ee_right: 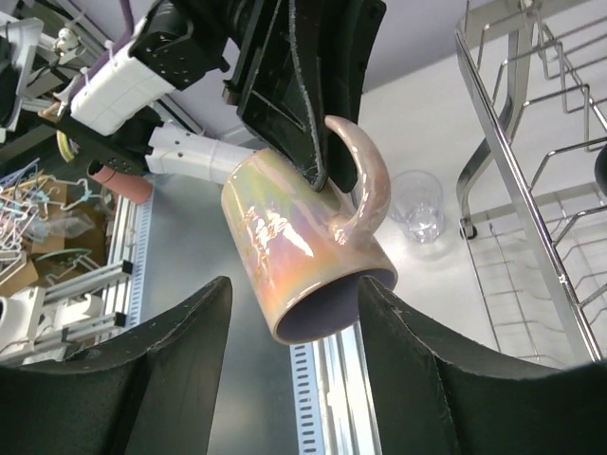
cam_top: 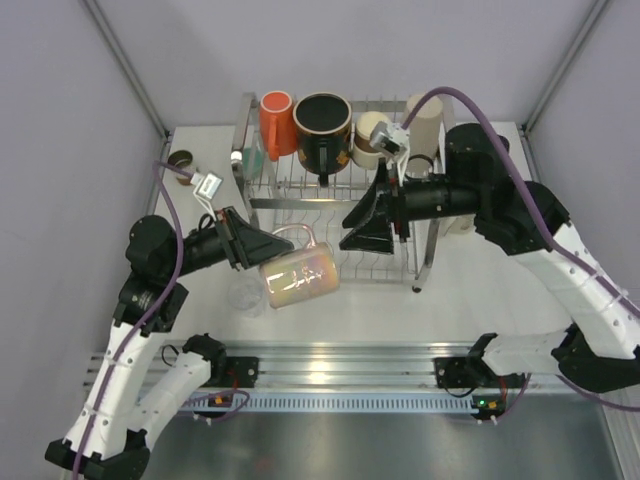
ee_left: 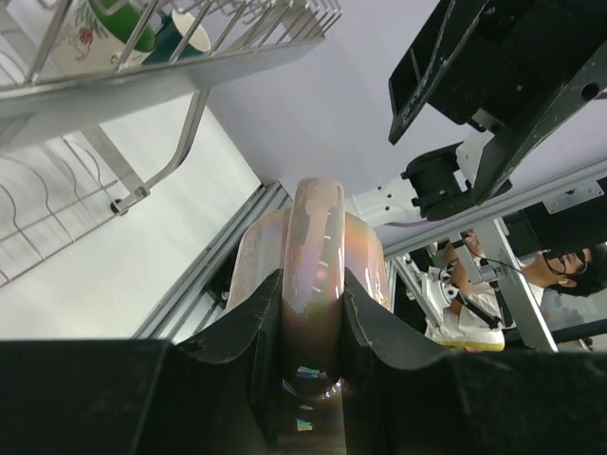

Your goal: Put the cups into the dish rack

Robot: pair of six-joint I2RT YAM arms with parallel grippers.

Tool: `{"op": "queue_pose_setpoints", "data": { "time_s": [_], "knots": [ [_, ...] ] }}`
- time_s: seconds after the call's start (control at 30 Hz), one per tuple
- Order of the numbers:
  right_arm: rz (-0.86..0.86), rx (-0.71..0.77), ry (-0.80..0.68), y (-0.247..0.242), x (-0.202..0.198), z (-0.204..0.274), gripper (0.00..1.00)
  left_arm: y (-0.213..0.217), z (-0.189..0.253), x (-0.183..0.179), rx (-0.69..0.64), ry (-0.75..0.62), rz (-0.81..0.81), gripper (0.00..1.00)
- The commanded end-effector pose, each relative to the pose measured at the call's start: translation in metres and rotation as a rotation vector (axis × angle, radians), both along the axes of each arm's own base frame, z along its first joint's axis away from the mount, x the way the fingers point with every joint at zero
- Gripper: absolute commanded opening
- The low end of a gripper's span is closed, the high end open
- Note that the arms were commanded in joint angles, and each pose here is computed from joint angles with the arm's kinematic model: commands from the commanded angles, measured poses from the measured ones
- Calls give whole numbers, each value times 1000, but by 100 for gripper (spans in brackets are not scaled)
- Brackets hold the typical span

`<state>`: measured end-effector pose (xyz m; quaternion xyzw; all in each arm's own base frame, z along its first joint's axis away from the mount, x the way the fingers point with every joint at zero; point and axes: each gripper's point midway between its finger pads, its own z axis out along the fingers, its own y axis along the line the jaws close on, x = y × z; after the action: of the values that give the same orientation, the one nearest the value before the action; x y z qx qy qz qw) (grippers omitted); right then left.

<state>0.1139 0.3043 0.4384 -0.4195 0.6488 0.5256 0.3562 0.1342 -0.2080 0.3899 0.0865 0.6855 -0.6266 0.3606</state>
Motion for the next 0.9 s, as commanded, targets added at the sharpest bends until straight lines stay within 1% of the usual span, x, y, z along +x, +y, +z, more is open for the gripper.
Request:
{"op": "queue_pose_setpoints", "data": {
  "time_s": [0.0,0.1,0.17,0.23,0.27,0.3,0.37,0.43,0.47,0.5,0.53,0.57,0.6,0.63,0.67,0.7,0.73,0.77,0.8,0.83,0.87],
  "knots": [
    [25,-68,51,3,3,-11,56,2,12,-14,-45,-58,-28,0],
    [23,-94,71,8,6,-20,55,1,3,-17,-40,-45,-40,0],
    [29,-113,65,8,1,-29,55,1,-7,-15,-36,-13,-39,0],
    [-4,-141,24,10,2,-41,55,1,-16,-13,-25,13,-32,0],
    [-21,-135,-7,5,-1,-40,55,1,-22,-12,-18,25,-27,0],
    [-53,-163,-39,6,0,-50,57,1,-25,-11,-16,30,-21,0],
    [-112,-149,-98,0,2,-47,58,1,-31,-9,-11,47,-14,0],
    [-123,-167,-131,-2,-4,-55,62,1,-34,-7,-5,56,-5,0],
    [-170,-188,-158,-6,2,-58,64,1,-36,-6,-4,65,0,0],
    [-165,-204,-186,-6,-2,-62,69,2,-38,-5,-1,68,8,0],
    [-174,-211,-209,-8,-4,-62,70,2,-41,-4,4,84,12,0],
    [-230,-225,-239,-11,4,-61,72,2,-43,-3,7,88,17,0],
    [-218,-227,-271,-10,-3,-59,77,2,-44,-1,9,94,26,0],
    [-223,-229,-294,-9,-4,-58,80,3,-47,-1,12,102,30,0],
    [-268,-246,-323,-11,2,-57,82,3,-48,0,13,109,33,0],
    [-255,-244,-359,-9,-4,-53,86,3,-50,1,14,115,34,0],
    [-298,-280,-380,-8,2,-57,88,3,-50,2,15,117,40,0],
    [-304,-297,-426,-7,5,-57,90,3,-50,2,14,119,40,0],
    [-287,-305,-470,-2,-1,-57,93,2,-51,3,15,122,39,0],
    [-297,-330,-499,3,1,-61,94,3,-51,4,15,119,45,0],
    [-353,-348,-540,3,9,-60,95,3,-50,3,14,119,45,0]
  ]
}}
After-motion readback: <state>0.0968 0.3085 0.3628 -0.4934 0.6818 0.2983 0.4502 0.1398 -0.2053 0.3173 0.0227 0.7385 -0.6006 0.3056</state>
